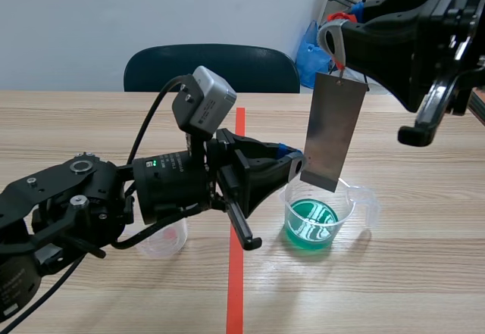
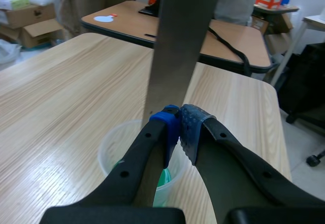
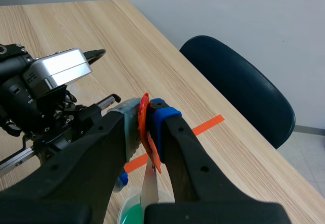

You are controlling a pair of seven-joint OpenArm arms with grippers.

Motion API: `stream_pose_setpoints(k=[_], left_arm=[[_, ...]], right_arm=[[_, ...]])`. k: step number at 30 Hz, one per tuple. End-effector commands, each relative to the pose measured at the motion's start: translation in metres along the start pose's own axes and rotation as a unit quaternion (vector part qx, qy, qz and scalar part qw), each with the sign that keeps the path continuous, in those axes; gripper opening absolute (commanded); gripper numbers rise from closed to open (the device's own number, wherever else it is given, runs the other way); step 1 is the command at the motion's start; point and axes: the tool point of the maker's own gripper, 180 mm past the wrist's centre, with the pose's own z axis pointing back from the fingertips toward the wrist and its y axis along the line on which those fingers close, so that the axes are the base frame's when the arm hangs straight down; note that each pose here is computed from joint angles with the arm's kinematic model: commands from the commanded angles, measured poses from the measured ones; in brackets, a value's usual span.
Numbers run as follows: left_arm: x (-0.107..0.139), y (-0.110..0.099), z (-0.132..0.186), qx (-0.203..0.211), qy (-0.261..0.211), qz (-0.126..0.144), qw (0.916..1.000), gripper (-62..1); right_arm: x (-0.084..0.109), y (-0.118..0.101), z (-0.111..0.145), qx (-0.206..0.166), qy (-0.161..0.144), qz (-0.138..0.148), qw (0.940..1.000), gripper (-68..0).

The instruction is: Do the redox reaction experiment

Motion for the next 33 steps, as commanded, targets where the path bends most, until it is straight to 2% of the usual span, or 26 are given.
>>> stream_pose_setpoints(k=[1, 17, 22, 27, 33], left_arm=[[0.012, 0.005, -0.001, 0.01, -0.019, -0.007, 0.9997, -58.2], [0.012, 0.009, -0.001, 0.02, -0.019, -0.009, 0.9996, -58.1], [0.006, 0.011, 0.006, 0.023, -0.006, -0.021, 0.9995, -58.2], [-0.004, 0.03, 0.042, 0.062, 0.0, -0.024, 0.9978, -58.2], [-0.025, 0.058, 0.125, 0.145, 0.043, -0.025, 0.9881, -58.2]], right_arm=[[0.01, 0.0, 0.001, 0.004, -0.013, 0.014, 0.9998, -66.9], [0.01, 0.0, 0.001, 0.004, -0.013, 0.014, 0.9998, -66.9], [0.01, 0.0, 0.001, 0.004, -0.013, 0.014, 0.9998, -66.9], [0.01, 0.0, 0.001, 0.004, -0.013, 0.014, 0.9998, -66.9], [0.01, 0.0, 0.001, 0.004, -0.013, 0.014, 0.9998, -66.9]])
